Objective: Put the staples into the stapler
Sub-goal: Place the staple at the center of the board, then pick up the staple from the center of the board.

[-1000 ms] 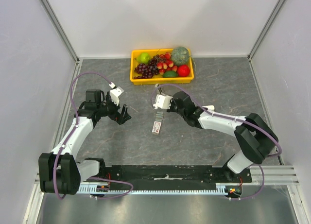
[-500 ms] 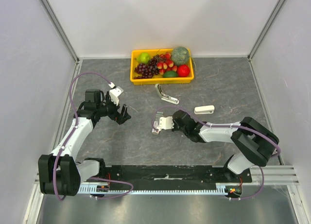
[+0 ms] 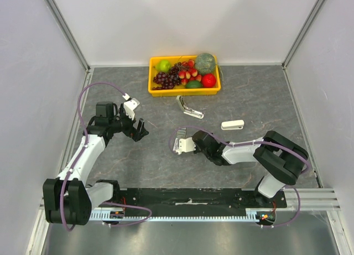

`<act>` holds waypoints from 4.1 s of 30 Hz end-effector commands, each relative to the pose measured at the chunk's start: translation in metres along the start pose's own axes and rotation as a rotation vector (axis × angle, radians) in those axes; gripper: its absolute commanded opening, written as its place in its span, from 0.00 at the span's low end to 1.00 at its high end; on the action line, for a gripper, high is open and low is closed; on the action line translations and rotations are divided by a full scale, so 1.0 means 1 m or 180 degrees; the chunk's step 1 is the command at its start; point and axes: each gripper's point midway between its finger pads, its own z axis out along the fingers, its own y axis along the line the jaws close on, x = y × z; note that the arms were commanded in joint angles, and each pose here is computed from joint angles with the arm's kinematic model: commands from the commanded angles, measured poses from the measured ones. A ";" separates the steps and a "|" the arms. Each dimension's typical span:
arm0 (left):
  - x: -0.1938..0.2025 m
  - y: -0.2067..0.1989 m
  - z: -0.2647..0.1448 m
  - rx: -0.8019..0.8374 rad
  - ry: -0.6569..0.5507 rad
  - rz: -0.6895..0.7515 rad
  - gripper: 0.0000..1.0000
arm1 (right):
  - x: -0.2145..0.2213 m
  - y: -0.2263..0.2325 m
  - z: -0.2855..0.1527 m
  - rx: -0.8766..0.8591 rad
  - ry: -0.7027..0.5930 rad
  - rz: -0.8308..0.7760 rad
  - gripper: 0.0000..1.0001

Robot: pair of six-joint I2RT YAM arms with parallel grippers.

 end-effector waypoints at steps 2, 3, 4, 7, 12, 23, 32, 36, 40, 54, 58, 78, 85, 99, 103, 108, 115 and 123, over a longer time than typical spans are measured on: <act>-0.010 0.000 -0.005 -0.0017 -0.0110 0.0053 1.00 | -0.004 0.002 0.000 0.0011 -0.0018 -0.0068 0.10; -0.010 0.001 -0.005 -0.0015 -0.0108 0.0048 1.00 | -0.004 0.002 0.000 -0.0003 -0.0024 -0.0070 0.12; -0.010 0.001 -0.005 -0.0019 -0.0106 0.0048 1.00 | -0.004 0.005 -0.001 -0.0041 -0.0018 -0.0089 0.13; -0.010 0.001 -0.005 -0.0015 -0.0108 0.0048 1.00 | -0.005 0.007 -0.001 -0.0087 -0.0017 -0.0089 0.16; -0.010 0.001 -0.005 -0.0016 -0.0112 0.0051 1.00 | -0.008 0.011 -0.001 -0.0173 -0.0036 -0.0089 0.21; -0.008 0.001 -0.004 -0.0011 -0.0091 0.0040 1.00 | -0.035 -0.005 -0.021 -0.0367 -0.0335 0.0250 0.38; -0.008 0.002 -0.003 -0.0011 -0.0078 0.0021 1.00 | -0.051 -0.057 -0.043 -0.0774 -0.0895 0.1074 0.46; -0.008 0.002 -0.003 -0.0017 -0.0080 0.0024 1.00 | -0.027 -0.060 -0.024 -0.1053 -0.0661 0.1511 0.46; -0.007 0.002 -0.003 -0.0016 -0.0076 0.0021 1.00 | -0.023 -0.039 -0.012 -0.1432 -0.0497 0.1769 0.46; -0.010 0.001 -0.004 0.0003 -0.0111 0.0042 1.00 | -0.010 -0.014 -0.006 -0.2058 -0.0310 0.2053 0.46; -0.009 0.001 -0.005 0.0002 -0.0105 0.0033 1.00 | -0.008 -0.010 -0.002 -0.2115 -0.0282 0.2044 0.45; -0.010 -0.001 -0.004 0.0038 -0.0122 0.0026 1.00 | 0.013 0.006 0.007 -0.2082 -0.0051 0.1848 0.23; -0.010 -0.001 -0.003 0.0056 -0.0117 0.0018 1.00 | 0.013 -0.011 0.010 -0.1925 -0.0108 0.1698 0.13; -0.008 0.000 -0.002 0.0051 -0.0094 -0.0003 1.00 | -0.007 -0.076 0.011 -0.1710 -0.0384 0.1186 0.13; -0.008 0.000 -0.002 0.0046 -0.0092 0.0002 1.00 | -0.009 -0.091 0.022 -0.1779 -0.0367 0.0989 0.13; -0.007 0.001 -0.002 0.0034 -0.0083 -0.0006 1.00 | -0.011 -0.113 0.046 -0.1783 -0.0339 0.0966 0.14; -0.006 0.003 -0.001 0.0024 -0.0072 0.0000 1.00 | -0.006 -0.118 0.063 -0.1898 -0.0356 0.1035 0.14; -0.005 0.002 0.000 0.0041 -0.0061 -0.0022 1.00 | -0.009 -0.111 0.065 -0.2018 -0.0397 0.1151 0.14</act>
